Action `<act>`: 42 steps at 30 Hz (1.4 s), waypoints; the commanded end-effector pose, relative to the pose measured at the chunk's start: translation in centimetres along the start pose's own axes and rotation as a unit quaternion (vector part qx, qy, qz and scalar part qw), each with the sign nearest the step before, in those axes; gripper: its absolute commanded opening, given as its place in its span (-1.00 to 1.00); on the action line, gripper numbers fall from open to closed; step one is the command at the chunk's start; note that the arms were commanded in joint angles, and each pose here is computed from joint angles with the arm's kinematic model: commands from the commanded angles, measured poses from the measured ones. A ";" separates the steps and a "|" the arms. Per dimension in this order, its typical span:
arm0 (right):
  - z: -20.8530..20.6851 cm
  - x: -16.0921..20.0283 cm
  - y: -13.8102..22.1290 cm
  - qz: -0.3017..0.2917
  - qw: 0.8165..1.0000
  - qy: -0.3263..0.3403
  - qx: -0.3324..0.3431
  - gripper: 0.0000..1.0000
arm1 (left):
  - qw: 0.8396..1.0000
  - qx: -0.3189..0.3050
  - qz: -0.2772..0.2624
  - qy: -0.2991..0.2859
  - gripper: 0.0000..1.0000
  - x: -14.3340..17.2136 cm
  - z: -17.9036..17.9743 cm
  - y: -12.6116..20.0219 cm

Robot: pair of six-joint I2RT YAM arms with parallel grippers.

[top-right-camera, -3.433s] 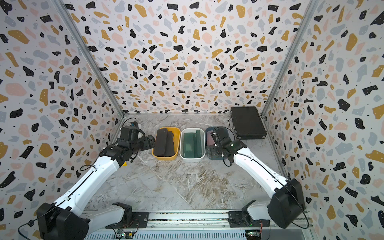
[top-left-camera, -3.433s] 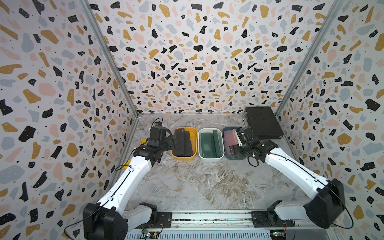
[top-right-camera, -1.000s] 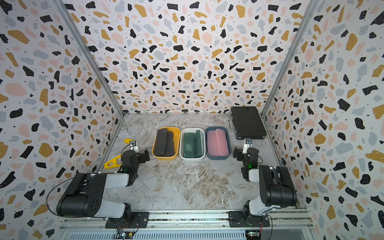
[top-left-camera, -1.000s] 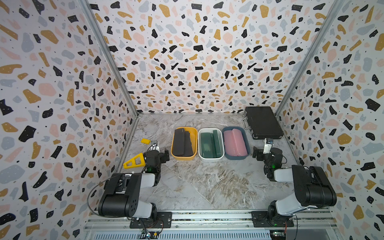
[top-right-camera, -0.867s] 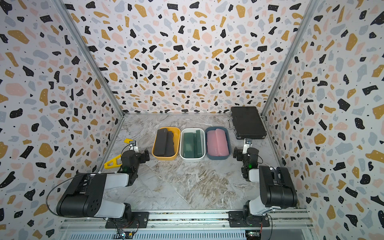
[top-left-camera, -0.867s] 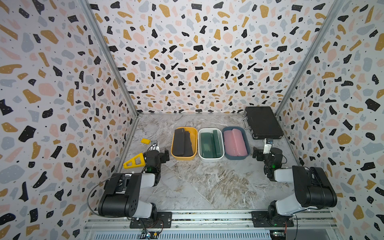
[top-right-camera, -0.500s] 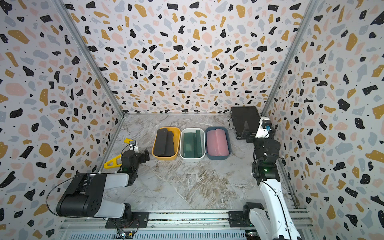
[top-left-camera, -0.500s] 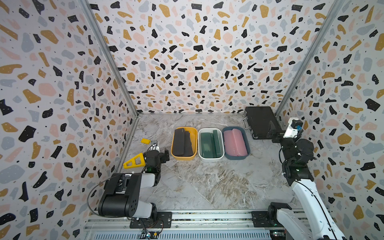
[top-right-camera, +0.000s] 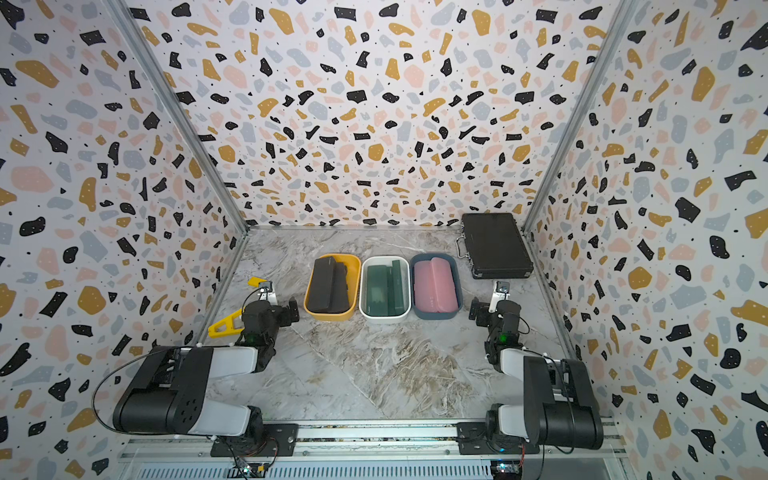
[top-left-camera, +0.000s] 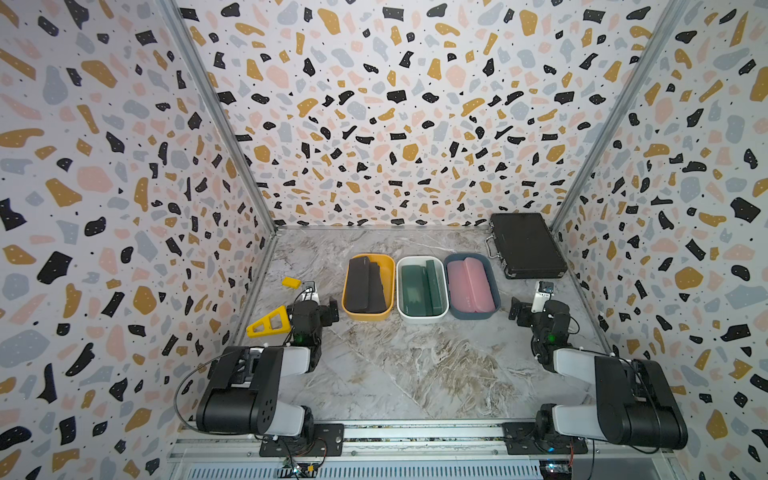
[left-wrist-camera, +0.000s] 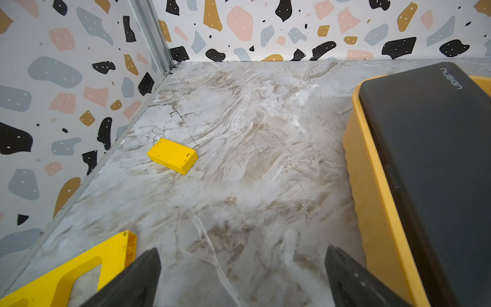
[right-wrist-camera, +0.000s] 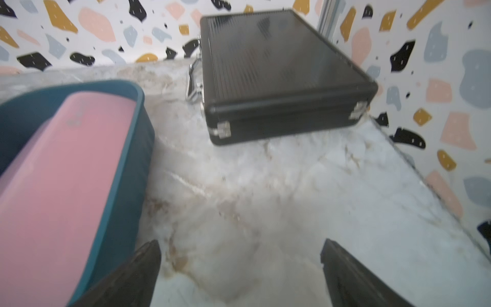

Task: Place the pencil cases by color into the storage box
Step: Reset both arms

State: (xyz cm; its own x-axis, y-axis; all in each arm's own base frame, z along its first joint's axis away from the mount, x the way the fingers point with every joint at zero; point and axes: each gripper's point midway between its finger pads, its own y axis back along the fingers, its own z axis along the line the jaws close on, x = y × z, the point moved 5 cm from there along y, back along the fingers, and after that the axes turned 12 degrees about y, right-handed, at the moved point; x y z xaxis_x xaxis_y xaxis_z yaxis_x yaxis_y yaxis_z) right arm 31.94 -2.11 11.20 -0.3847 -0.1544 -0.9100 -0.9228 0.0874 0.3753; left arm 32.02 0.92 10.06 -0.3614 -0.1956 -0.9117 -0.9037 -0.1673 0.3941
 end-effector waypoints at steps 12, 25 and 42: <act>0.1 0.3 -1.9 0.005 1.000 0.017 0.006 0.99 | 0.999 0.012 -0.033 0.005 1.00 -1.8 -0.5 0.0; 0.1 0.2 -1.9 0.000 1.000 0.018 0.008 0.99 | 0.999 0.014 -0.032 0.002 1.00 -1.8 -0.6 -0.2; -2.5 -15.2 8.8 -0.088 0.996 0.035 0.003 0.99 | 0.999 0.014 -0.033 0.004 1.00 -1.8 -0.5 0.0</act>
State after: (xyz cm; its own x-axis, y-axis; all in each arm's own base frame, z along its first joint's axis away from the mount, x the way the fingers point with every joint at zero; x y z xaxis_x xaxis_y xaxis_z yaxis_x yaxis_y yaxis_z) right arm 29.98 -1.90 32.97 -0.0125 -0.2181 -0.9758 -0.9960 0.0891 -0.0071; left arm 32.12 0.87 10.18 -0.3591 -0.1926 -0.9132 -0.9059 -0.1635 0.3907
